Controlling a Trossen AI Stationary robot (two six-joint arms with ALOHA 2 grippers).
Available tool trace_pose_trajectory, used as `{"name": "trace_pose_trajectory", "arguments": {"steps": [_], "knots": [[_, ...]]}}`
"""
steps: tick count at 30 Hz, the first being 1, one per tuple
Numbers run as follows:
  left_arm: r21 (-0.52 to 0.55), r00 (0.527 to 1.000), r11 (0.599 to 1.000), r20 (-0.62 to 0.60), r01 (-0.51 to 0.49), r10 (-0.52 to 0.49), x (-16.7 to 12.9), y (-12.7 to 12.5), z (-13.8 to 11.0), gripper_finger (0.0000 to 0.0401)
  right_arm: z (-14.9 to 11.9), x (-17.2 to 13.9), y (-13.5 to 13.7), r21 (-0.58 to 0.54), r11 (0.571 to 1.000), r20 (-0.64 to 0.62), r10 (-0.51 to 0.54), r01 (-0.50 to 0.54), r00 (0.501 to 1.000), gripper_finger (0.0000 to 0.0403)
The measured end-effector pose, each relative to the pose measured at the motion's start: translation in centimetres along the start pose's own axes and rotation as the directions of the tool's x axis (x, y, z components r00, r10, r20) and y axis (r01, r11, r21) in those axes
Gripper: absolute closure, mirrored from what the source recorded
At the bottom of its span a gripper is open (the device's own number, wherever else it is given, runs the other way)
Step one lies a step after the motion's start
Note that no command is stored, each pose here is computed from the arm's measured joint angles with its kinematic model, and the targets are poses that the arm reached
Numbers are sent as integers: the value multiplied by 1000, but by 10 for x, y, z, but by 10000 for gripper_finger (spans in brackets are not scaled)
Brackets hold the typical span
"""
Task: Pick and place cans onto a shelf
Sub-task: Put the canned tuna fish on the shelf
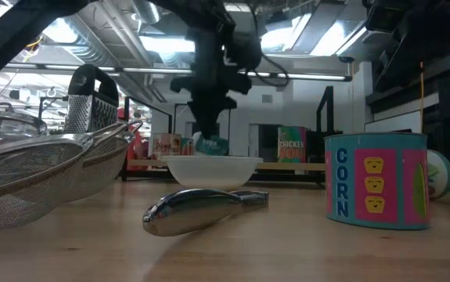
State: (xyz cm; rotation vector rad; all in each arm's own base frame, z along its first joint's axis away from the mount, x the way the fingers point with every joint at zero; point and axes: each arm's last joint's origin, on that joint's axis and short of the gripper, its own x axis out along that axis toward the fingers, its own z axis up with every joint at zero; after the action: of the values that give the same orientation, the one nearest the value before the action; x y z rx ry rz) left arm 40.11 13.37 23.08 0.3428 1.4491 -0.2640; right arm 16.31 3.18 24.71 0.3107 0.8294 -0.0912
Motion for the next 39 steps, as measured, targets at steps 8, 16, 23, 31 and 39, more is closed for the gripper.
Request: {"name": "trace_pose_trajectory", "arguments": {"steps": [8,16,23,31,39], "knots": [[15,999,999,-23,45,-44,17,10,-20,401,0,0,0,1,1000,2,-4,4,1000,228],[36,998,998,-34,55,-54,18,12,-27,401,0,0,0,2,1000,2,-4,4,1000,228],[31,998,998,-42,50,-49,18,15,-30,398,0,0,0,3,1000,2,-4,4,1000,228],[-13,998,999,-48,39,-40,19,17,-31,375,0,0,0,3,1000,2,-4,4,1000,228],[-5,998,999,-50,39,-39,19,15,-29,338,0,0,0,3,1000,2,-4,4,1000,228]]}}
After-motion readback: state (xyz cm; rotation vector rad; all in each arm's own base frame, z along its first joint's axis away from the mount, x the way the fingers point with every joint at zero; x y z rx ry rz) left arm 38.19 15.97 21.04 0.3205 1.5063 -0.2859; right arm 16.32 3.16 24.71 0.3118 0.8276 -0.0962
